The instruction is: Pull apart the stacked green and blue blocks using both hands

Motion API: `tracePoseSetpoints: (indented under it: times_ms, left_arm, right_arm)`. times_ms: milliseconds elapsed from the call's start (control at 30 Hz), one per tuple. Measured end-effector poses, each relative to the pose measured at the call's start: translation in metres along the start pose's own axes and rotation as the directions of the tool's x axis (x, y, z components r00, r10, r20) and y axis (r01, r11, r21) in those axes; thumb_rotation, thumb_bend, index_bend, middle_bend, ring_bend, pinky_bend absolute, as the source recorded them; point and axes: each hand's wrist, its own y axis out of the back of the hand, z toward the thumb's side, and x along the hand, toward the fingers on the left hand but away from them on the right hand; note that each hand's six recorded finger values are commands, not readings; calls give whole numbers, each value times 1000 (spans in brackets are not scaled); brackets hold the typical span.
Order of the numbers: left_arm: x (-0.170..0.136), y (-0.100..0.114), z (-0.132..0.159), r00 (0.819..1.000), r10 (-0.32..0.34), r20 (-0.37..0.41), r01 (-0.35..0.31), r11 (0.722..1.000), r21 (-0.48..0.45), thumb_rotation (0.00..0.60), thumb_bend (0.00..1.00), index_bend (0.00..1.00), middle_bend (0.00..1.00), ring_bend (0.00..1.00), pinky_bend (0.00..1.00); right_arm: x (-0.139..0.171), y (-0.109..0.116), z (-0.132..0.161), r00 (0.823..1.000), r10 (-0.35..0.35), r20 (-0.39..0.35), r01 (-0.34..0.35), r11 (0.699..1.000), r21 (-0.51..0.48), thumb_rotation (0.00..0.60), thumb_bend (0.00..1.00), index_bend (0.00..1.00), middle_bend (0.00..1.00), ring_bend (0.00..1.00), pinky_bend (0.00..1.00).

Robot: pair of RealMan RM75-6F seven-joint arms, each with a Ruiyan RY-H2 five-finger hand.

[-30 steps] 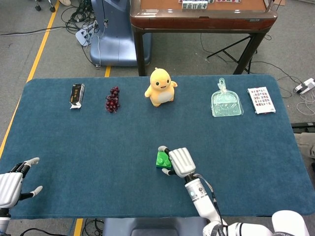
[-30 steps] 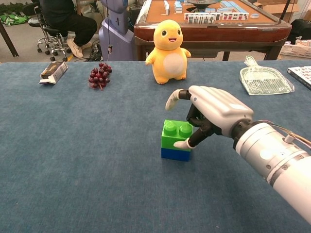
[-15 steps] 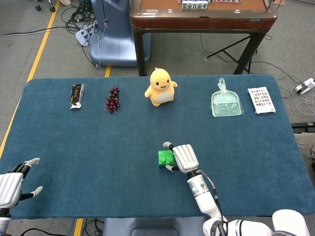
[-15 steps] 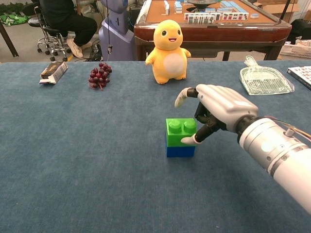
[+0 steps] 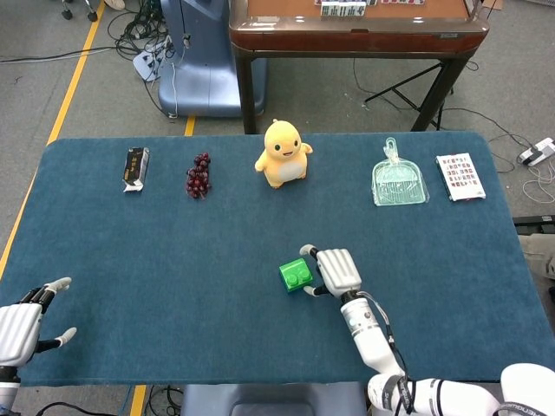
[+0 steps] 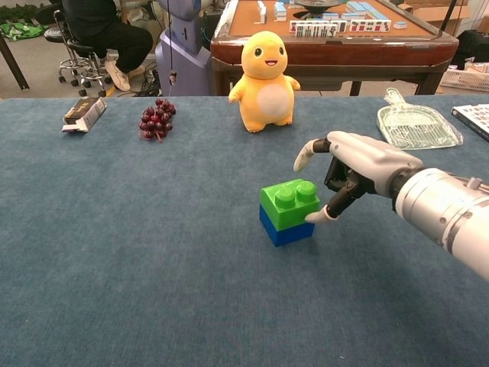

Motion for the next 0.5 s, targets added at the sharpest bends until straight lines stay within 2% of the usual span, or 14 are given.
tracePoseSetpoints:
  times_ms: [200,500]
  left_arm:
    - [0,0,1,1000,-1,-1,1,1000,1,600,160,228,302,307,540]
    - [0,0,0,1000,-3,-4,3,1000,-1,600,160,228,303,307,541]
  right_arm:
    - [-2,12,3,998,65,7,-65,998,-17,600,0,293,1000,990,1000]
    - [-8,16,10,994,107,8,-108,994,30,600,0,293,1000,991,1000]
